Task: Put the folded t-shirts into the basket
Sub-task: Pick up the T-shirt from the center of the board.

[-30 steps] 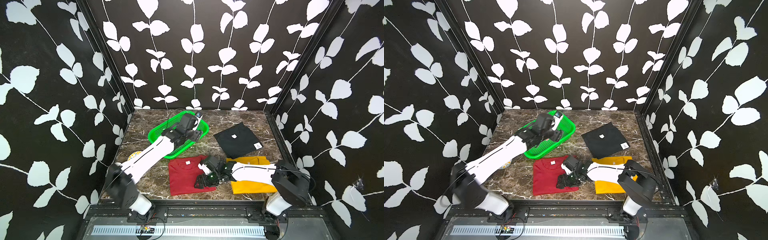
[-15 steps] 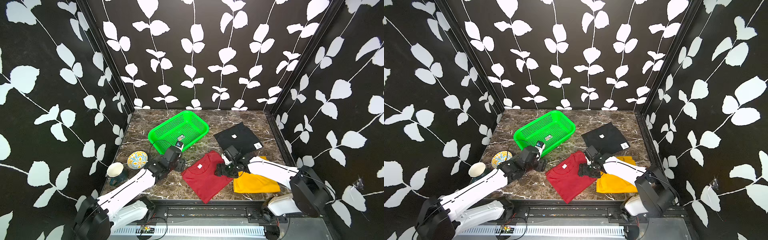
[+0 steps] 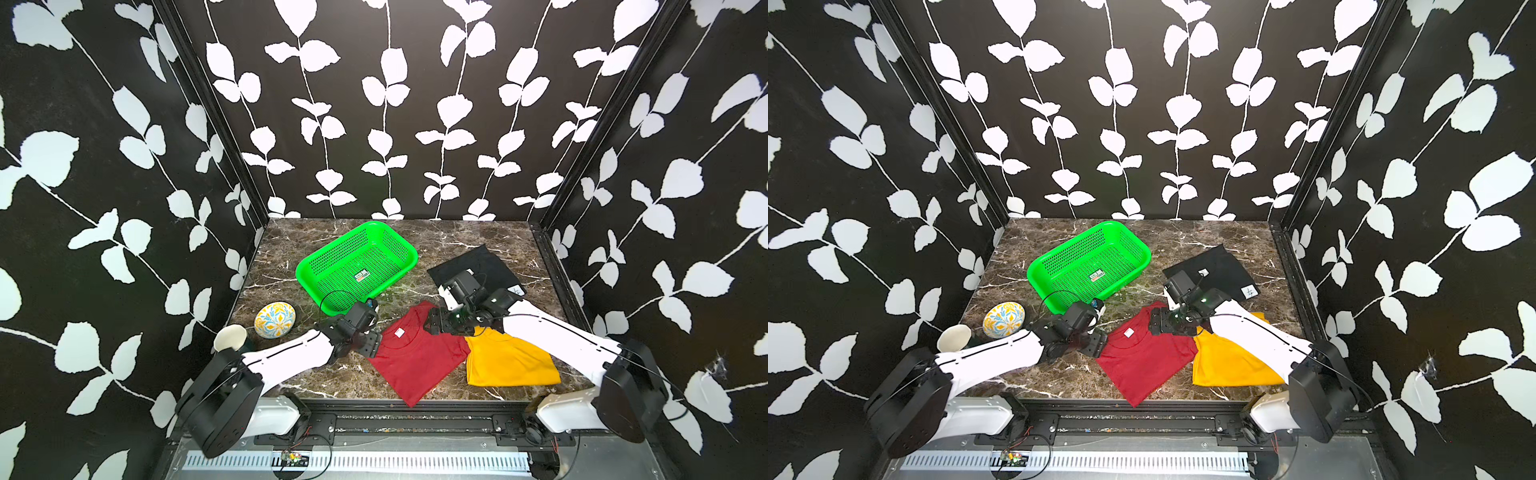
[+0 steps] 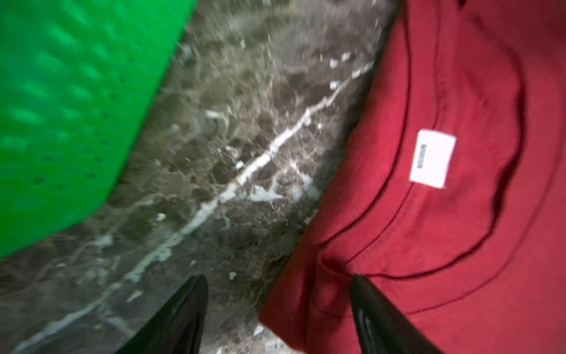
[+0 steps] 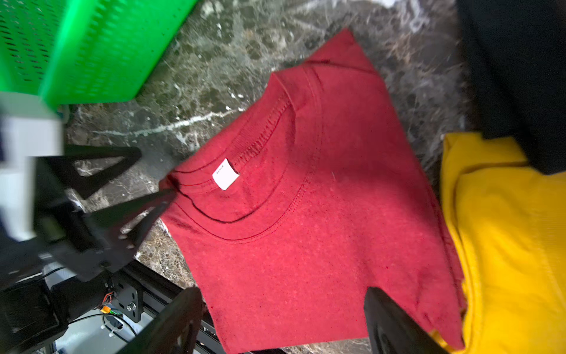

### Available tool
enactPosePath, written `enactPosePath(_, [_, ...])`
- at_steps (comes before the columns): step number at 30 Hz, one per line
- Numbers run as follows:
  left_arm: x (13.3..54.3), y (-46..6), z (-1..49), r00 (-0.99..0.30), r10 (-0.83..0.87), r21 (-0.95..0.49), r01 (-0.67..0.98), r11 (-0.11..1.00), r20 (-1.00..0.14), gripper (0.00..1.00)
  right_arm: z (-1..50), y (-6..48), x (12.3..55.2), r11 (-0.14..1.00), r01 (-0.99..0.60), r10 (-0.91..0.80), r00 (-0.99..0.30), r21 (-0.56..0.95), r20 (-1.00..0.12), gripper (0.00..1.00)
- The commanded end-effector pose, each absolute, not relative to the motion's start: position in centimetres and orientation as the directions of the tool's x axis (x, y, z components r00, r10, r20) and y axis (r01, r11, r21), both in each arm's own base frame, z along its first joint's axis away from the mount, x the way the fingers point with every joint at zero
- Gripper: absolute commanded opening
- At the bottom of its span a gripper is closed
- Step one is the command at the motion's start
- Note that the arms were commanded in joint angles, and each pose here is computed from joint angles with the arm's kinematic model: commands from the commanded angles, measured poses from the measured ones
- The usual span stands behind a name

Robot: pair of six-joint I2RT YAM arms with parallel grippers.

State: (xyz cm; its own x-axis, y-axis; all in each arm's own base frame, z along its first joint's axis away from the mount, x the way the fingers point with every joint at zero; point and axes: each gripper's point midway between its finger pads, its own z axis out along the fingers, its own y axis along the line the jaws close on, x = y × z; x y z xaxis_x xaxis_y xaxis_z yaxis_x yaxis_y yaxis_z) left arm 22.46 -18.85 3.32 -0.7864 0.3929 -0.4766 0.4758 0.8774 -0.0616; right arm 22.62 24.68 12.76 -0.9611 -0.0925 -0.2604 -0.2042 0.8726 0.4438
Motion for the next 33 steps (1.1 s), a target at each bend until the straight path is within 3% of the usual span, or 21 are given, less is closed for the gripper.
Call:
enactPosePath(1, [22.1,-20.1,3.5,-0.796,0.393,-0.116,0.493,0.862,-0.46,0.77,14.5,24.4,23.0,0.877,-0.227,-0.099,-0.948,0.423,-0.302,0.85])
enactPosePath(7, [20.9,-20.8,2.9,-0.817,0.392,-0.187,0.502,0.844,-0.423,0.77,15.3,24.2,23.0,0.876,-0.239,-0.103,-0.942,0.419,-0.321,0.86])
enactPosePath(16, [22.3,-19.8,1.0,-0.836,0.42,-0.076,0.473,0.878,-0.354,0.72,15.3,24.8,23.3,0.87,-0.241,-0.105,-0.943,0.43,-0.316,0.86])
enactPosePath(21, [21.5,-20.8,0.0,-0.845,0.434,-0.133,0.491,0.861,-0.312,0.33,15.6,24.4,23.9,0.889,-0.211,-0.078,-0.944,0.407,-0.32,0.86])
enactPosePath(26, [20.2,-20.5,1.3,-0.851,0.394,-0.191,0.475,0.859,-0.347,0.09,15.6,22.6,24.8,0.933,-0.147,-0.033,-0.944,0.329,-0.328,0.88])
enactPosePath(28, [19.7,-20.5,2.1,-0.85,0.379,-0.213,0.473,0.855,-0.367,0.04,15.3,22.2,25.3,0.945,-0.114,-0.008,-0.945,0.307,-0.326,0.88])
enactPosePath(33, [18.5,-22.2,3.7,-0.829,0.366,-0.285,0.505,0.815,-0.423,0.03,14.2,23.2,26.5,0.954,-0.021,0.061,-0.963,0.298,-0.264,0.89])
